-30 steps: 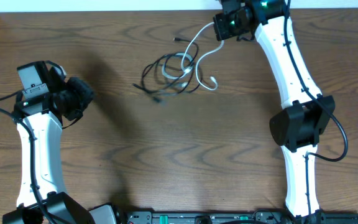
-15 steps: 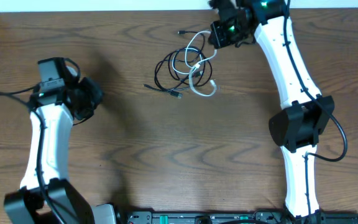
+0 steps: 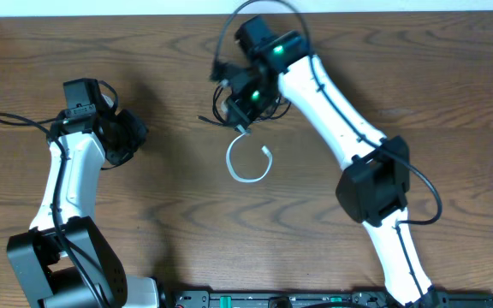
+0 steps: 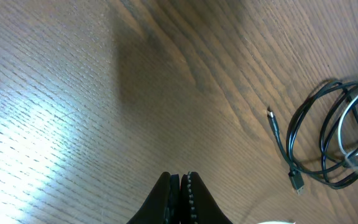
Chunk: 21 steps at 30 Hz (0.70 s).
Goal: Untangle cables
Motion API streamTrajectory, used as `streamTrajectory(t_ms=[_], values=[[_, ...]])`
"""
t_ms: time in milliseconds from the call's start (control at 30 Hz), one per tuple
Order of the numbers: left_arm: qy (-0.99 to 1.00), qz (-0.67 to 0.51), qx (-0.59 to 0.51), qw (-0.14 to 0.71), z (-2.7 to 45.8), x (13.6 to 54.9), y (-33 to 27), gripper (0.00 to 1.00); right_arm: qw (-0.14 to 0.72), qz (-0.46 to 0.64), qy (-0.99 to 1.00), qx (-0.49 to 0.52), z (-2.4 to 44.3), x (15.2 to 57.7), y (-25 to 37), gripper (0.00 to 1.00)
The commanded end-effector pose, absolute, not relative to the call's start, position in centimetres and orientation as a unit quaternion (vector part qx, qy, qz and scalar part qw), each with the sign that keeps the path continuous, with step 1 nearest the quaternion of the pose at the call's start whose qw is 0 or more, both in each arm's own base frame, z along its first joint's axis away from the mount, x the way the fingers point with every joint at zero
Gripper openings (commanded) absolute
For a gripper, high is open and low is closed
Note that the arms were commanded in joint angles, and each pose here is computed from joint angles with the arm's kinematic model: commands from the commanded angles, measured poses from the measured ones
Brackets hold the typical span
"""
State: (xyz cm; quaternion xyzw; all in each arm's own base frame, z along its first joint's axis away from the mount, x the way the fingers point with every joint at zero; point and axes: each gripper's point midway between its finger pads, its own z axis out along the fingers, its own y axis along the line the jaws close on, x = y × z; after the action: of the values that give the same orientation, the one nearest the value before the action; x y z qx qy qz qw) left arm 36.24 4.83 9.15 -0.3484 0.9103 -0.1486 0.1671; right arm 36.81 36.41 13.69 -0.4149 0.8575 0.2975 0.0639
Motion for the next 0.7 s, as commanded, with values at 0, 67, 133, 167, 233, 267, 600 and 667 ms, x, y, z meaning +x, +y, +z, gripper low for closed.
streamTrajectory(t_ms=[0, 67, 133, 167, 233, 267, 600, 667], values=[[0.916, -0.135, -0.339, 0.169, 8.8, 36.2, 5.1, 0.08, 0.074, 0.392, 0.772, -0.495, 16.7, 33.2, 39.9, 0.01], [0.916, -0.124, -0.341, 0.171, 8.8, 36.2, 5.5, 0.08, 0.077, 0.413, 0.747, -0.516, 17.3, 32.0, 41.1, 0.01], [0.916, -0.118, -0.342, 0.172, 8.7, 36.1, 5.7, 0.08, 0.082, 0.410, 0.737, -0.531, 17.3, 31.4, 41.8, 0.01], [0.916, -0.118, -0.342, 0.172, 8.7, 36.1, 5.7, 0.08, 0.083, 0.410, 0.733, -0.537, 17.2, 31.1, 42.0, 0.01], [0.916, -0.118, -0.342, 0.172, 8.7, 36.1, 5.7, 0.08, 0.084, 0.408, 0.728, -0.544, 17.2, 30.9, 42.2, 0.01], [0.916, -0.118, -0.342, 0.172, 8.7, 36.1, 5.7, 0.08, 0.085, 0.408, 0.728, -0.545, 17.2, 30.9, 42.3, 0.01], [0.916, -0.118, -0.342, 0.172, 8.7, 36.1, 5.7, 0.08, 0.069, 0.313, 0.799, -0.509, 14.7, 33.6, 38.6, 0.01], [0.916, -0.118, -0.342, 0.172, 8.7, 36.1, 5.7, 0.08, 0.057, 0.270, 0.821, -0.499, 13.7, 34.3, 36.8, 0.01]])
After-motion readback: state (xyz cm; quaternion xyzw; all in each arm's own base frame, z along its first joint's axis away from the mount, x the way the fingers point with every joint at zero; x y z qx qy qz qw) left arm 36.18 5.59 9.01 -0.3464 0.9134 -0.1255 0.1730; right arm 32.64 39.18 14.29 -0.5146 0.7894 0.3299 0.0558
